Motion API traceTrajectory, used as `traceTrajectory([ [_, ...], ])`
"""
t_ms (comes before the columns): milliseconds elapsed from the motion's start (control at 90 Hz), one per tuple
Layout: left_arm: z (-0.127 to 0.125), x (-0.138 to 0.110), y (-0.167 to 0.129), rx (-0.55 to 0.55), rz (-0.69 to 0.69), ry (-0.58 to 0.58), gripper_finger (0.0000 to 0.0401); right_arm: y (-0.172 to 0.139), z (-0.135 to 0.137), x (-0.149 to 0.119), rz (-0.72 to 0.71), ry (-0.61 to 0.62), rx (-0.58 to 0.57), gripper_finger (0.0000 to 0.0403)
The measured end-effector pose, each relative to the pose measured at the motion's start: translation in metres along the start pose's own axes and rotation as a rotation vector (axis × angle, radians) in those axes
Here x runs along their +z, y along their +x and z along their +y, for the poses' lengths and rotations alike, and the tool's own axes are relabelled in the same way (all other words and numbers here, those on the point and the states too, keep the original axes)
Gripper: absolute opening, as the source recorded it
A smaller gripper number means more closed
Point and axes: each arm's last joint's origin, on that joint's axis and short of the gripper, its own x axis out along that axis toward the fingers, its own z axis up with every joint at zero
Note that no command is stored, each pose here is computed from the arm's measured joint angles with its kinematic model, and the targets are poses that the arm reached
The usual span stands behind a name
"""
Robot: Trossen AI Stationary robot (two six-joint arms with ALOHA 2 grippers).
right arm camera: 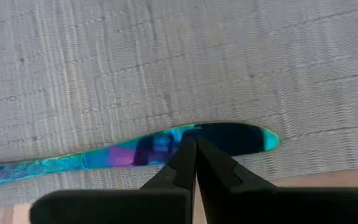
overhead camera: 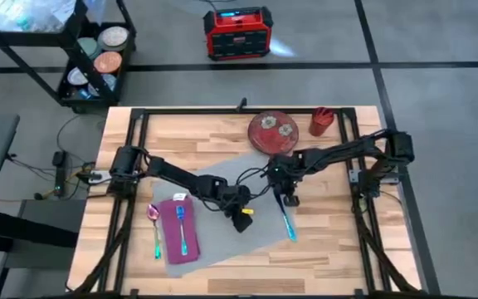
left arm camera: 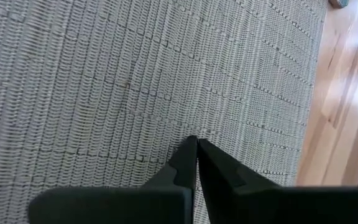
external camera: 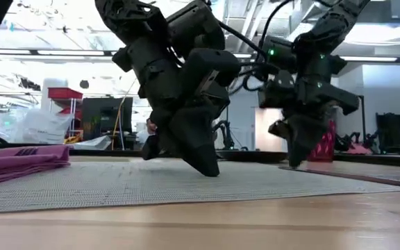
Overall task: Set table place
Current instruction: Put the blue table knife on the gray table mat
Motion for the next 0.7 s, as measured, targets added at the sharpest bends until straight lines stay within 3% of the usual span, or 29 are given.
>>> traceTrajectory([
  [467,-0.001,0.001,0.000,-0.022,0.007,-0.003,0.0000,-0.013,-0.029,0.020,-0.098,-0.070,-0.069,0.0000],
  [700,-0.001,0.001,0.000,-0.031,0.006,-0.021,0.0000,-0.021,-0.024,0.017,-0.015,-0.042,-0.062,0.0000],
])
